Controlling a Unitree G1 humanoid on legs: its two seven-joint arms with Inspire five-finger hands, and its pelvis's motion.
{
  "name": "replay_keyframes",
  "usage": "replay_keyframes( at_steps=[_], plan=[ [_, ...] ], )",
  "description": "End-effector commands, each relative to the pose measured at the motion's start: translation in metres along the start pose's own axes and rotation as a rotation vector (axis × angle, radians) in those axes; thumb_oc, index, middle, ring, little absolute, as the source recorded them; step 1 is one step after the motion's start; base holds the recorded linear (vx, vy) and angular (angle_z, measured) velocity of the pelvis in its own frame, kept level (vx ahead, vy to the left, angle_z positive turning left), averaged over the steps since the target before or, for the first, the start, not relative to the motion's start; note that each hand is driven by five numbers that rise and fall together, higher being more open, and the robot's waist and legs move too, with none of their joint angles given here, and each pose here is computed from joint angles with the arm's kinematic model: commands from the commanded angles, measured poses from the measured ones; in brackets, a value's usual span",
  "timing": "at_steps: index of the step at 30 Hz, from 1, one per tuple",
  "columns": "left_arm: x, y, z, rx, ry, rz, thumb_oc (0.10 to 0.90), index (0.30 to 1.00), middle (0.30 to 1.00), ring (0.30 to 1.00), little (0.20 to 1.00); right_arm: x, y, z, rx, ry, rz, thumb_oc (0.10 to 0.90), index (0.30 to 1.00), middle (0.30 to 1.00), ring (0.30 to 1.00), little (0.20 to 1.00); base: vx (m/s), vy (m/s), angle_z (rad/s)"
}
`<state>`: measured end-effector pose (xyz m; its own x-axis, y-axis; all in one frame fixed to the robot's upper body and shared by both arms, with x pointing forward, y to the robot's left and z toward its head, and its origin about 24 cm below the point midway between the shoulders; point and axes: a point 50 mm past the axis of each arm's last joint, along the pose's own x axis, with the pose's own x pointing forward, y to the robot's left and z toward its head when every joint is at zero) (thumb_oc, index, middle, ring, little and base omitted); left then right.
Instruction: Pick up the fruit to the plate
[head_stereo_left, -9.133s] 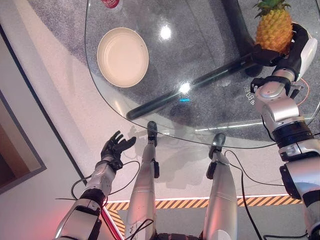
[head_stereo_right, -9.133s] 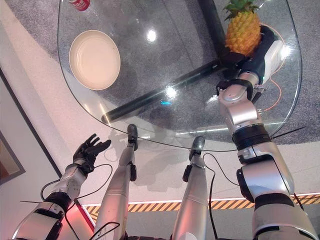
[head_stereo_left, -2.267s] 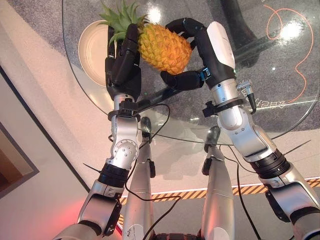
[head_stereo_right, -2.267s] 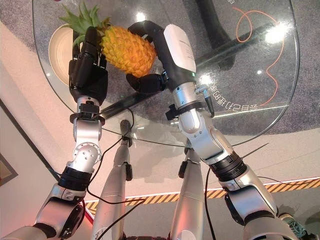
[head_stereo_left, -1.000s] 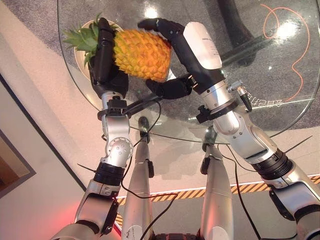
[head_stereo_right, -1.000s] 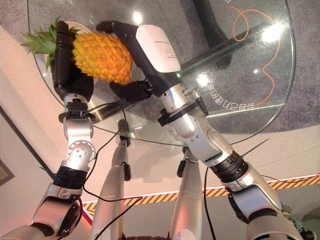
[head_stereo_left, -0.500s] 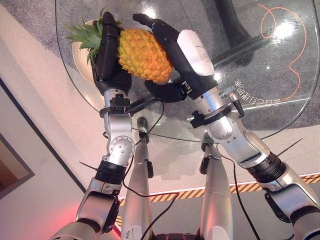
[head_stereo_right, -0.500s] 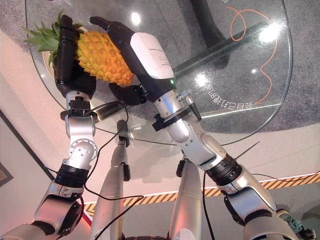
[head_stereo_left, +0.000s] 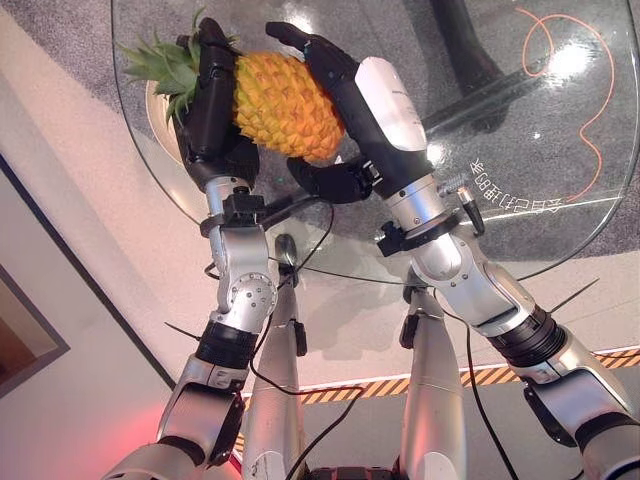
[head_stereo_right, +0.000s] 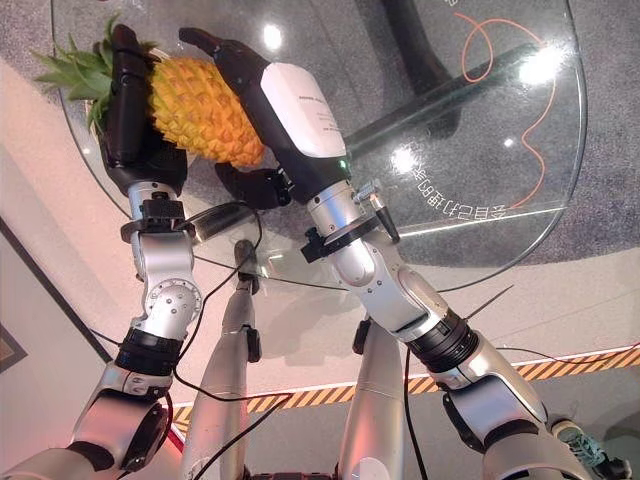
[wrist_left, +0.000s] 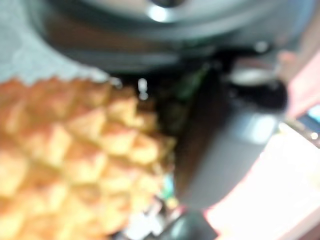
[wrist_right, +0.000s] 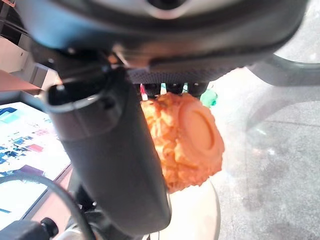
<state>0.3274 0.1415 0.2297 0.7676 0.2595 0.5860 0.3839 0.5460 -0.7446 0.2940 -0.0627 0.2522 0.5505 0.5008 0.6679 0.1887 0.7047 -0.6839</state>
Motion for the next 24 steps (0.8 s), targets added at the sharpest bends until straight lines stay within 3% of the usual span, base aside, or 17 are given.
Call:
replay_keyframes(
  at_steps=[1, 24],
  plan=[
    [0.011, -0.046, 0.032, 0.029, -0.212, -0.218, 0.1, 0.3, 0.3, 0.3, 0.2, 0.024, -0.062, 0.054, 0.07, -0.285, -0.369, 0.8, 0.9, 0.9, 0.9, 0.9, 0.0, 0.0, 0.0],
    [0.012, -0.041, 0.056, 0.092, -0.435, -0.069, 0.1, 0.3, 0.3, 0.3, 0.2, 0.024, -0.069, 0.047, 0.058, -0.257, -0.432, 0.8, 0.9, 0.9, 0.9, 0.9, 0.0, 0.0, 0.0]
  ],
)
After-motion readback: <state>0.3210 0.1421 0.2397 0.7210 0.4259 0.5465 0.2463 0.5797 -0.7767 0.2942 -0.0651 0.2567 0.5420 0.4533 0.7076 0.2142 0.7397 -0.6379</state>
